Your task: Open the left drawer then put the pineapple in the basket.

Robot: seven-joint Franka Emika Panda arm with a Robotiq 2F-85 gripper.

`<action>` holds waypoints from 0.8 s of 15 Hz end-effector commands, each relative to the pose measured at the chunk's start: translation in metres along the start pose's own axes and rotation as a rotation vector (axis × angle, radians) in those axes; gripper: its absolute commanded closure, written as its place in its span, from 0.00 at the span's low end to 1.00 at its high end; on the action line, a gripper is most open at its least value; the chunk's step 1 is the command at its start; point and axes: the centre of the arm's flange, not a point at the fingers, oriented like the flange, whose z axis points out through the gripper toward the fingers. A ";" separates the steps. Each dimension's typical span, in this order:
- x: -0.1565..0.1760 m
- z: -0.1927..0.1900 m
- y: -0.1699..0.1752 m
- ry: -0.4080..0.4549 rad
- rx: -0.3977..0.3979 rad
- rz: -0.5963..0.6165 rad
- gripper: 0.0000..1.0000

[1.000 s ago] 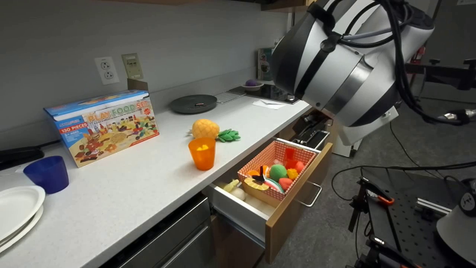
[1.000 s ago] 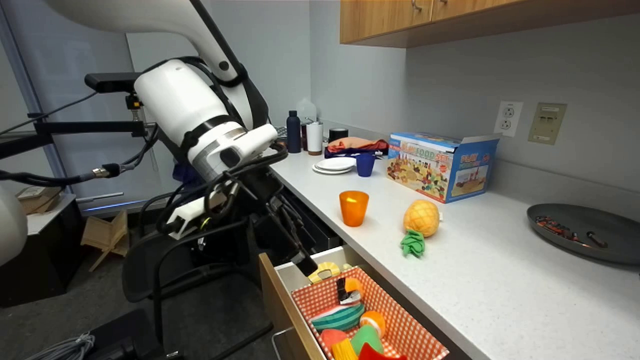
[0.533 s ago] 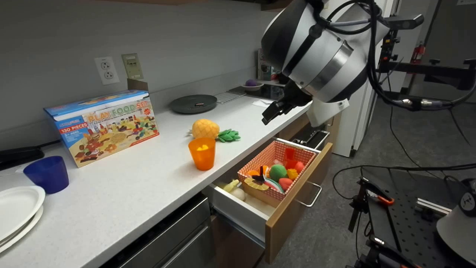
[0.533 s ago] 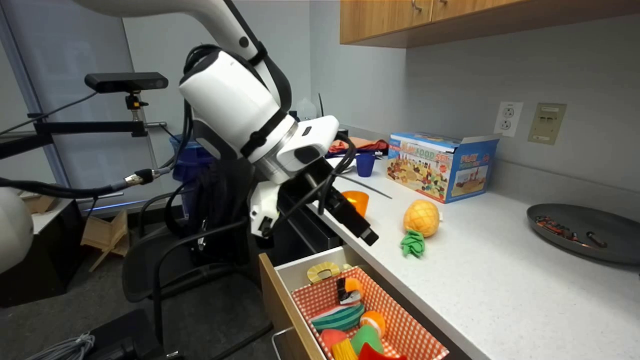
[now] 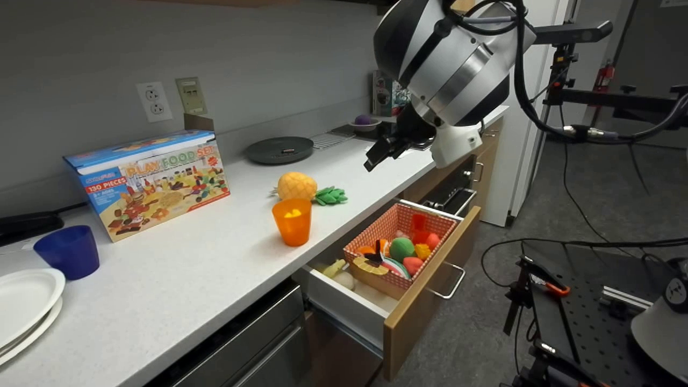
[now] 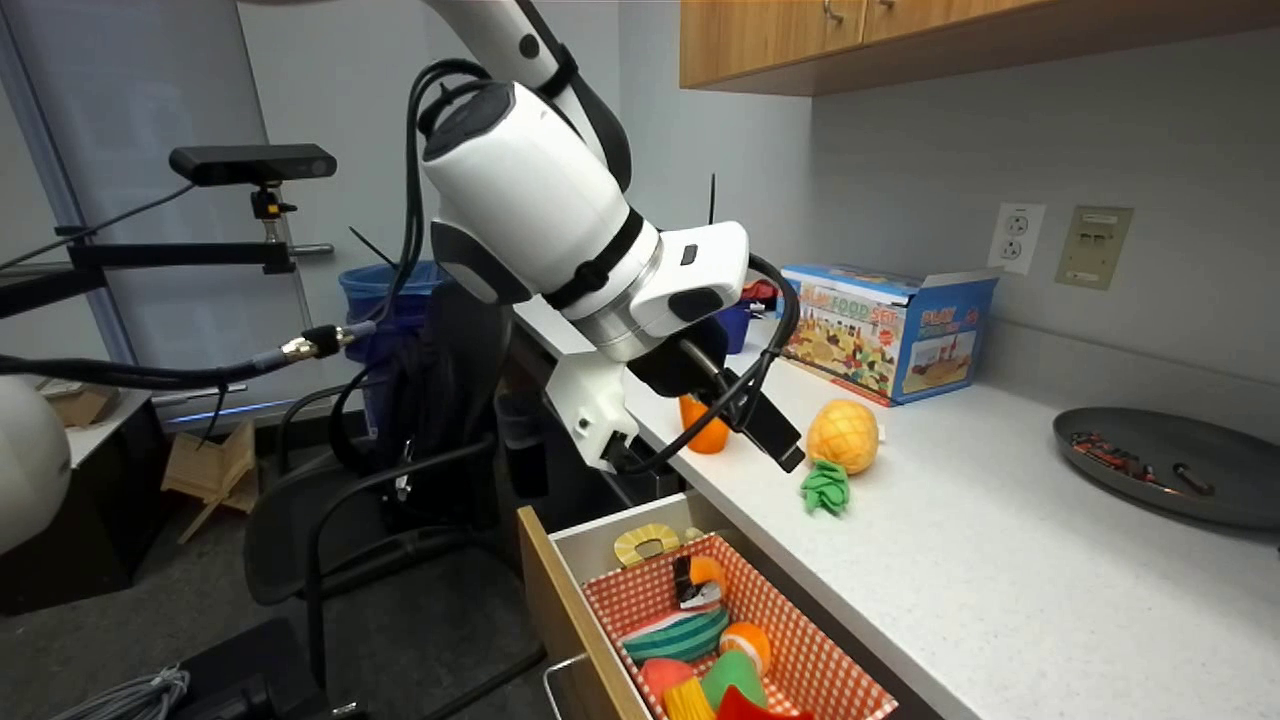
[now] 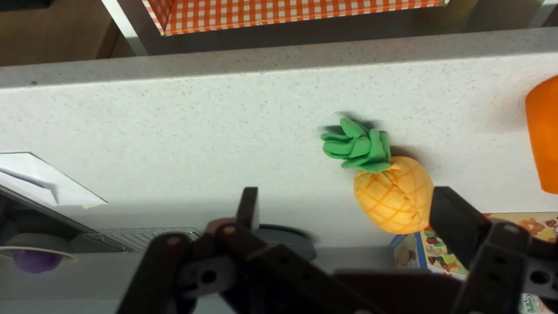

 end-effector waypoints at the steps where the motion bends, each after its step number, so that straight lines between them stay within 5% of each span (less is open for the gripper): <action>1: 0.000 0.000 0.000 0.000 0.000 0.000 0.00; 6: 0.038 0.021 0.011 0.017 0.045 -0.124 0.00; 12: 0.080 0.051 0.020 0.069 0.189 -0.323 0.00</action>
